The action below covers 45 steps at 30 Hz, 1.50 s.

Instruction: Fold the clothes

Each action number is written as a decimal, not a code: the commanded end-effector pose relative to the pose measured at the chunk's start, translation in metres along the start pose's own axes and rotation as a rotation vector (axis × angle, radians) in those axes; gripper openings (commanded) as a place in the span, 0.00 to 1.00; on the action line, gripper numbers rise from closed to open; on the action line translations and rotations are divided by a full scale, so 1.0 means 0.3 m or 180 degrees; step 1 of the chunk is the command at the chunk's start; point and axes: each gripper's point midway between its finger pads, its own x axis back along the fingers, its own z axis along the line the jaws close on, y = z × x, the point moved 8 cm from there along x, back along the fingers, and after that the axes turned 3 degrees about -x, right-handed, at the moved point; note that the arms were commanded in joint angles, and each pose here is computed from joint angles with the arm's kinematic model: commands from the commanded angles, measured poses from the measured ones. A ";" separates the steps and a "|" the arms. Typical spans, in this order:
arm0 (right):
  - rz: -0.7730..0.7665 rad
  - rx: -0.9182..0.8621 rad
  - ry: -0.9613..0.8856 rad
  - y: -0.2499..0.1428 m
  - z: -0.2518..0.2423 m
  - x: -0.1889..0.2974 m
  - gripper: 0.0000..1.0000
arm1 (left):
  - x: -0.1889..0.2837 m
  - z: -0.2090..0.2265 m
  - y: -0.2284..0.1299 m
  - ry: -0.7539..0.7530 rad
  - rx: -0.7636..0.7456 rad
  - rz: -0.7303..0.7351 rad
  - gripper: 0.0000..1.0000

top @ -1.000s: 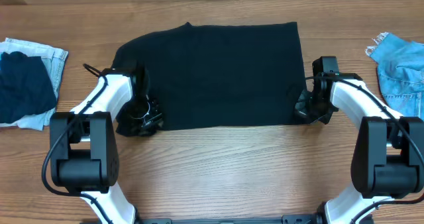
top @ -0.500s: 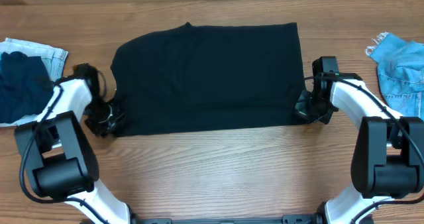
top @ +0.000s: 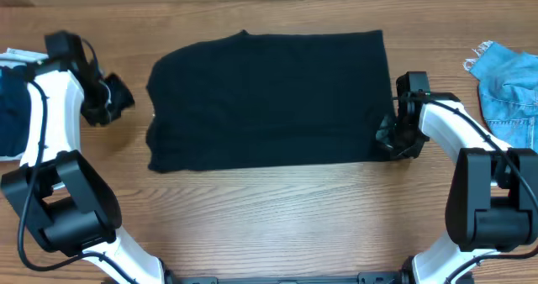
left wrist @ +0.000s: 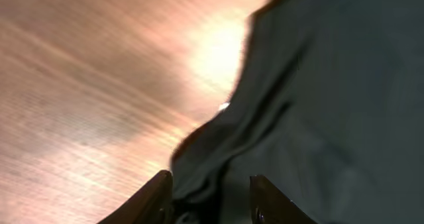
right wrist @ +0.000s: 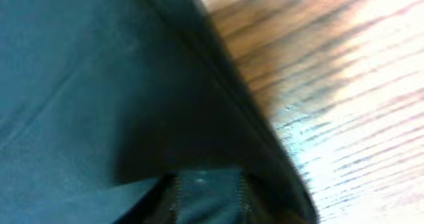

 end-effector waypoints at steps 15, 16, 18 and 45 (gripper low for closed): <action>-0.1090 0.0339 0.0884 0.068 0.054 0.571 0.85 | 0.116 -0.339 -0.170 -0.0511 -0.1407 0.0173 0.40; -0.1090 0.0340 0.0885 0.063 0.051 0.576 0.86 | 0.125 -0.355 -0.187 -0.0518 -0.1458 0.0184 0.41; -0.1009 0.0342 0.0873 0.053 0.049 0.567 0.87 | 0.127 -0.401 -0.226 -0.0562 -0.1586 0.0235 0.47; -0.0022 0.0677 0.1200 0.084 0.195 0.194 0.04 | -0.141 -0.453 -0.441 0.0004 -0.0690 0.0459 0.10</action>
